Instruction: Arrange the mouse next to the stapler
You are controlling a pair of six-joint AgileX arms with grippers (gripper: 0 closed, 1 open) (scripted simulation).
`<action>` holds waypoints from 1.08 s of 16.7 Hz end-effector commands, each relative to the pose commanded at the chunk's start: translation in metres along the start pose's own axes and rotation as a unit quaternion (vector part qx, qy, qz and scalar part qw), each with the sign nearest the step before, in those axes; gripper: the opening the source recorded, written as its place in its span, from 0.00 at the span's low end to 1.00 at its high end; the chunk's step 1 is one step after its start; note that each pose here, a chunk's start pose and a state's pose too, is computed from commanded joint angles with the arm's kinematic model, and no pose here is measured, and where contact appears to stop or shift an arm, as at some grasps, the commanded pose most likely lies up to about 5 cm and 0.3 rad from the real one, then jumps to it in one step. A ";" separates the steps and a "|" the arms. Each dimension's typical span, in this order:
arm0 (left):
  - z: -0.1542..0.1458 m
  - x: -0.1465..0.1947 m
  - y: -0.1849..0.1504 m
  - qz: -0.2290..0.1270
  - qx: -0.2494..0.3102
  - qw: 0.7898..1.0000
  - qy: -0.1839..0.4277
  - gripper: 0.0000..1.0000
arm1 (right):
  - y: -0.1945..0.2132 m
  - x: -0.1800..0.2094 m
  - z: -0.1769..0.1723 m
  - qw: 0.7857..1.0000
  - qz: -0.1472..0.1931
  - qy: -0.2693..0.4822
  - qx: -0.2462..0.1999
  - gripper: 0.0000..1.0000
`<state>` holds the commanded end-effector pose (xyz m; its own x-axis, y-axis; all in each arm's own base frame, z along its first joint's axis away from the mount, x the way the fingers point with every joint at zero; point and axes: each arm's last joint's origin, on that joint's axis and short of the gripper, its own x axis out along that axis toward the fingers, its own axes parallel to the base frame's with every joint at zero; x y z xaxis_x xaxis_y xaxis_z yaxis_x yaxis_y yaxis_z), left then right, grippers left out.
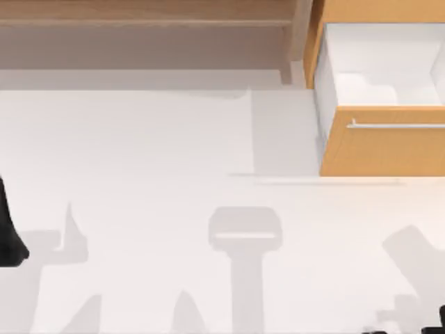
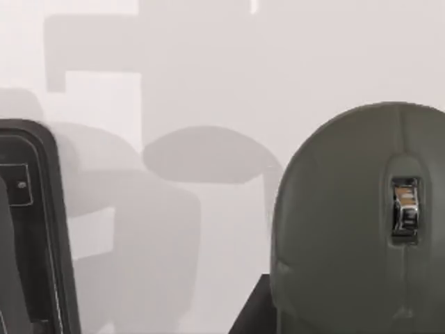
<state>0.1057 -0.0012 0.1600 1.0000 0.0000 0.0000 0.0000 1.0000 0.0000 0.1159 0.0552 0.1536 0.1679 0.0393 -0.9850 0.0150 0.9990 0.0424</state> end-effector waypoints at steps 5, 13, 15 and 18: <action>0.000 0.000 0.000 0.000 0.000 1.000 0.000 1.00 | -0.003 0.012 -0.006 0.999 -0.016 0.032 -0.001 0.00; 0.000 0.000 0.000 0.000 0.000 1.000 0.000 1.00 | -0.003 0.012 -0.006 0.999 -0.016 0.032 -0.001 0.38; 0.000 0.000 0.000 0.000 0.000 1.000 0.000 1.00 | -0.003 0.012 -0.006 0.999 -0.016 0.032 -0.001 0.53; 0.000 0.000 0.000 0.000 0.000 1.000 0.000 1.00 | -0.003 0.012 -0.006 0.999 -0.016 0.032 -0.001 0.75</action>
<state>0.1057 -0.0012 0.1600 1.0000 0.0000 0.0000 0.0000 1.0000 0.0000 0.1114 0.0529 0.1407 0.1040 0.0088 -0.9945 0.0172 0.9998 0.0107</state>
